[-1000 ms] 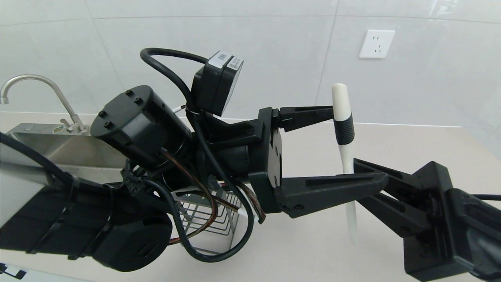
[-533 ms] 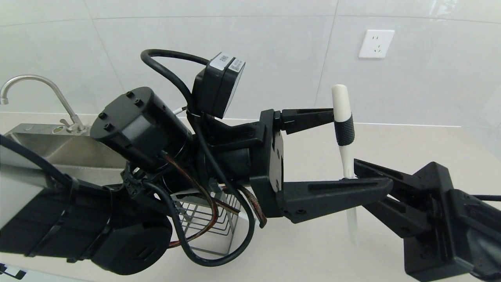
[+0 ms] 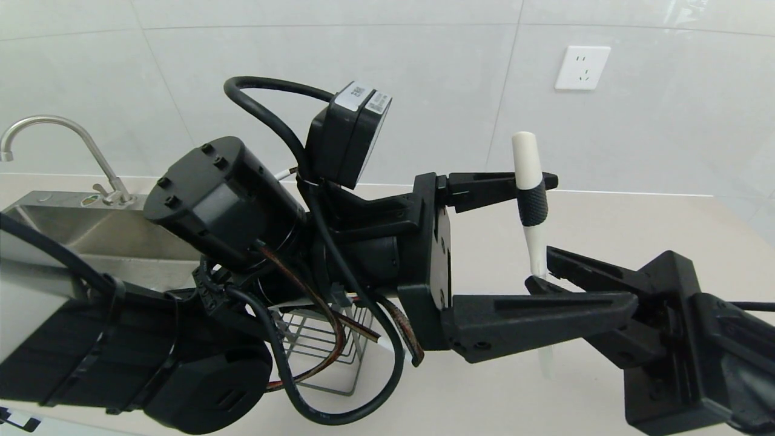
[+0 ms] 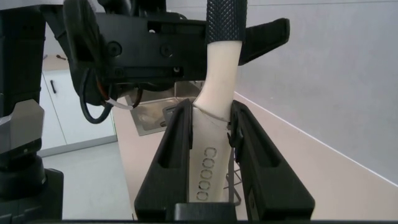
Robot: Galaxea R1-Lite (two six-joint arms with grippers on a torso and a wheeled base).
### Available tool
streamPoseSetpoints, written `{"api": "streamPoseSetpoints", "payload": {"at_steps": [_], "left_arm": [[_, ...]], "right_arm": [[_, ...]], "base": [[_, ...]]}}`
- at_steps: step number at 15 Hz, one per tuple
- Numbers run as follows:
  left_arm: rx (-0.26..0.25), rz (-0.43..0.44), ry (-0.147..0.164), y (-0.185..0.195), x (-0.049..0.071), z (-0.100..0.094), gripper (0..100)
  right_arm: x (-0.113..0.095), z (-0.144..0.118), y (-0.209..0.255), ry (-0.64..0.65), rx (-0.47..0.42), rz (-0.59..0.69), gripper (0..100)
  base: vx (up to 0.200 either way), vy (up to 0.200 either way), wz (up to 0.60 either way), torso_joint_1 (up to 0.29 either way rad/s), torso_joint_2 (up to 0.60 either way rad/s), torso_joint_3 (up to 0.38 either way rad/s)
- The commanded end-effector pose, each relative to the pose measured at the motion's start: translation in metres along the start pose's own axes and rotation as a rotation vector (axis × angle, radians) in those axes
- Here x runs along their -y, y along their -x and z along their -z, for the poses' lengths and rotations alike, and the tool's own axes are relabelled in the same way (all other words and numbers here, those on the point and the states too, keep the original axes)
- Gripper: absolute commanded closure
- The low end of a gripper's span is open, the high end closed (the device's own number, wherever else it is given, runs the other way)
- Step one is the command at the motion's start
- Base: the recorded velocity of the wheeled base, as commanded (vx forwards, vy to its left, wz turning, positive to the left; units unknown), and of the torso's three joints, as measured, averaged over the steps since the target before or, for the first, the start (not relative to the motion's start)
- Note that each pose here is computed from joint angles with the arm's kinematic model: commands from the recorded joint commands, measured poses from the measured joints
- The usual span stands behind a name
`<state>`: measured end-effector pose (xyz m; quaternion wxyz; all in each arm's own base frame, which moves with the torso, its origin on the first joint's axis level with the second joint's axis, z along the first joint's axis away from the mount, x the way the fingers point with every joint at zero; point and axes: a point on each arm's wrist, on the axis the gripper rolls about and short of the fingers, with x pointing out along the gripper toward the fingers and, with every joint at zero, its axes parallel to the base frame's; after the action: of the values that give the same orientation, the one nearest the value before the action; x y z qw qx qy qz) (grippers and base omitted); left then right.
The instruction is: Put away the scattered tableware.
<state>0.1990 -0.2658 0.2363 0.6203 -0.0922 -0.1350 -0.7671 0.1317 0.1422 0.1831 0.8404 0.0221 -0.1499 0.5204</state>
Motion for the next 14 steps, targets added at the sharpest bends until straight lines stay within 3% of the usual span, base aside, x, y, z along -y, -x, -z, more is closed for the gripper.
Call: {"api": "streamPoseSetpoints", "payload": {"at_steps": [1,2,11,12,14], "left_arm": [[0.001,0.004,0.000,-0.0009,0.0009,-0.0001,0],[-0.002,0.003,0.004,-0.0010,0.0004,0.0012,100],[-0.002,-0.002,0.002,-0.0015,-0.0008,0.0029,100],[-0.002,-0.002,0.000,-0.0015,-0.0008,0.0029,100],[-0.002,-0.002,0.000,-0.0015,-0.0008,0.0029,100]], "right_arm": [[0.0000,-0.0002,-0.0002,0.001,0.002,-0.001,100],[0.0000,-0.0002,-0.0002,0.001,0.002,-0.001,100],[0.0053,-0.0015,0.0031,0.067,0.005,-0.025,100],[0.0054,-0.0015,0.0032,0.069,0.005,-0.032,0],[0.0070,0.0010,0.0041,0.070,-0.008,-0.022,0]], "base": [[0.000,0.000,0.00,0.000,0.00,0.000],[0.000,0.000,0.00,0.000,0.00,0.000],[0.000,0.000,0.00,0.000,0.00,0.000],[0.000,0.000,0.00,0.000,0.00,0.000],[0.000,0.000,0.00,0.000,0.00,0.000]]}}
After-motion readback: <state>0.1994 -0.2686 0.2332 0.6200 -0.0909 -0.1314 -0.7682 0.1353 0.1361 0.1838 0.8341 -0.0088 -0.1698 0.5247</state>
